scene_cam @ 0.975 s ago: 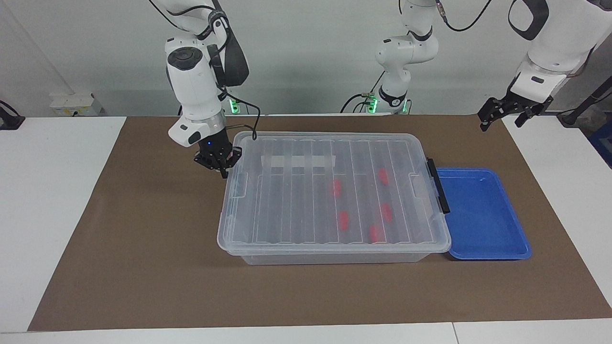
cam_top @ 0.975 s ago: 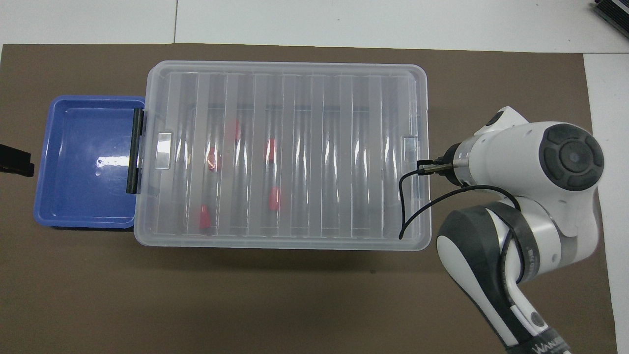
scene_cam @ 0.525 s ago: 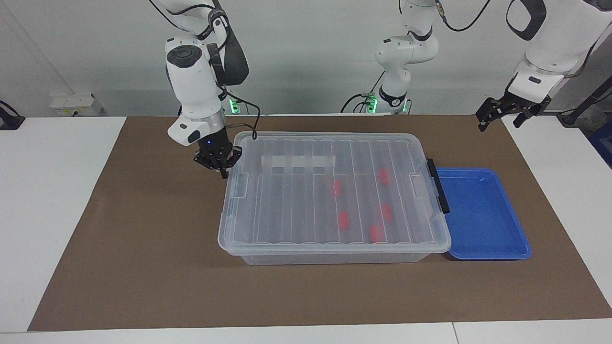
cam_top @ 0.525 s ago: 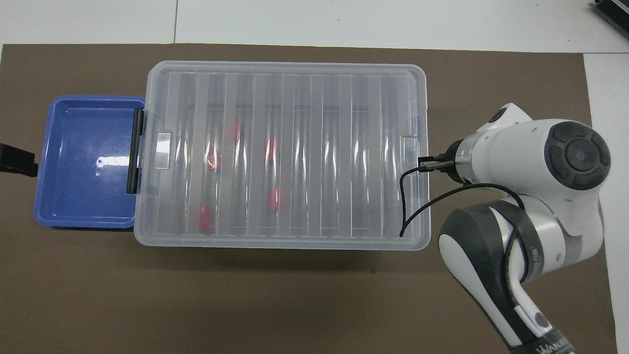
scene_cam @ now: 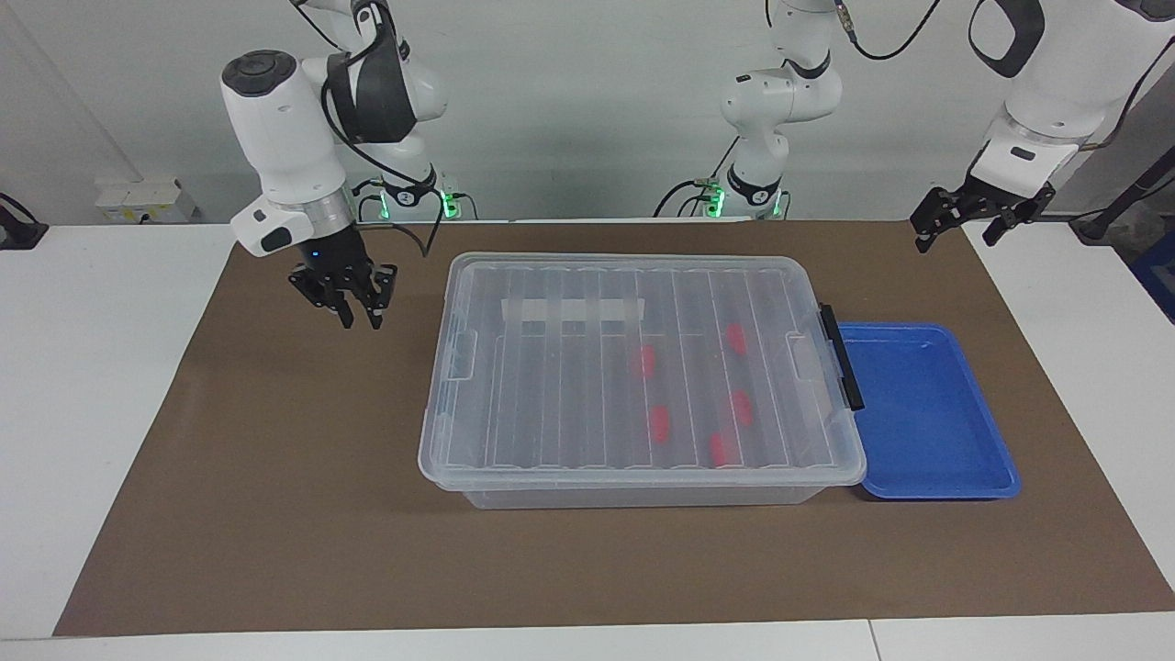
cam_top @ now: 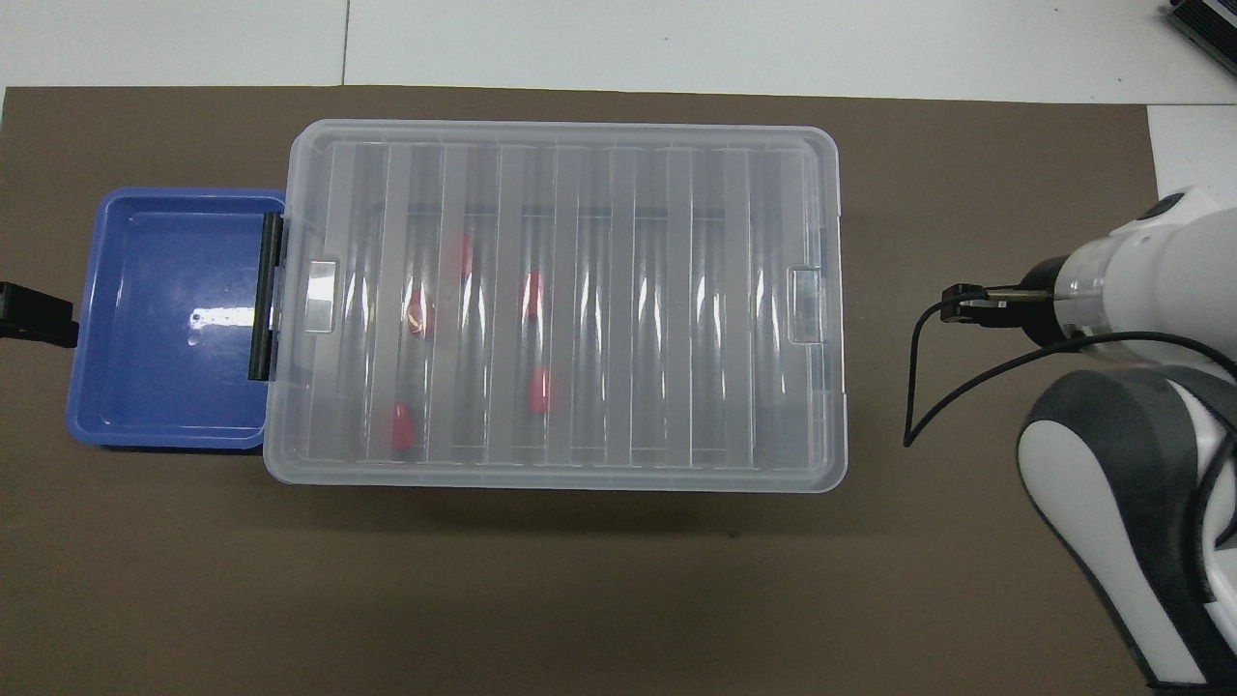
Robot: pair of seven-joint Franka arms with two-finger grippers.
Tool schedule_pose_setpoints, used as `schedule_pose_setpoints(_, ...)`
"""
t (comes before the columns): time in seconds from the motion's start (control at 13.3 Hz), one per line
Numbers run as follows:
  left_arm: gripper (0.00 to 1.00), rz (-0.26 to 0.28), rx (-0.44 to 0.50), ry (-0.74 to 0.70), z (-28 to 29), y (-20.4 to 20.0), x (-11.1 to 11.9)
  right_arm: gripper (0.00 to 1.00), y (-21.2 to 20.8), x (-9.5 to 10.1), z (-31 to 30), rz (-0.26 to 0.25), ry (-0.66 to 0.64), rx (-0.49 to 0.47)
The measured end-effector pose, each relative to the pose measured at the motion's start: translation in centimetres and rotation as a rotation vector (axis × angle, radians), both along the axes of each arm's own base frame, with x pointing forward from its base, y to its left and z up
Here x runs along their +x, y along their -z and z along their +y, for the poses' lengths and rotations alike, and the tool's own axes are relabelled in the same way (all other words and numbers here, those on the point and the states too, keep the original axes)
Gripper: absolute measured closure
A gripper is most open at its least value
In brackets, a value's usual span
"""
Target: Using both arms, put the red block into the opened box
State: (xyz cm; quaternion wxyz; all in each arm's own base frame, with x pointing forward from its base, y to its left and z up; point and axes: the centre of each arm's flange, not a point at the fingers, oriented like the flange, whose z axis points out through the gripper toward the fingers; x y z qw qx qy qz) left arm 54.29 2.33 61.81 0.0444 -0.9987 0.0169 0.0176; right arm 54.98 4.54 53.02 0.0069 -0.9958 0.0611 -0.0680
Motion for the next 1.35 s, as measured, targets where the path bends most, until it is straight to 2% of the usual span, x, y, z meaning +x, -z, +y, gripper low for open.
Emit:
schedule_pose_setpoints(0.22, 0.00, 0.000, 0.000, 0.000, 0.0, 0.0, 0.0, 0.08, -3.2, -0.4, -2.6, 0.029, 0.048, -0.003)
schedule_pose_setpoints(0.3, 0.00, 0.000, 0.000, 0.000, 0.0, 0.0, 0.0, 0.00, -4.0, -0.4, -3.3, 0.033, 0.060, -0.003)
schedule_pose_setpoints(0.75, 0.00, -0.001, 0.000, -0.001, 0.1, 0.0, 0.0, 0.00, -8.1, 0.3, -4.2, 0.085, 0.075, -0.005)
schedule_pose_setpoints(1.12, 0.00, -0.001, 0.000, -0.010, 0.5, -0.1, -0.1, 0.00, -7.9, -0.1, -4.4, 0.132, 0.077, -0.008)
schedule_pose_setpoints(1.35, 0.00, -0.001, 0.000, -0.010, 0.5, -0.1, -0.1, 0.00, -7.7, -0.2, -4.4, 0.141, 0.077, -0.009)
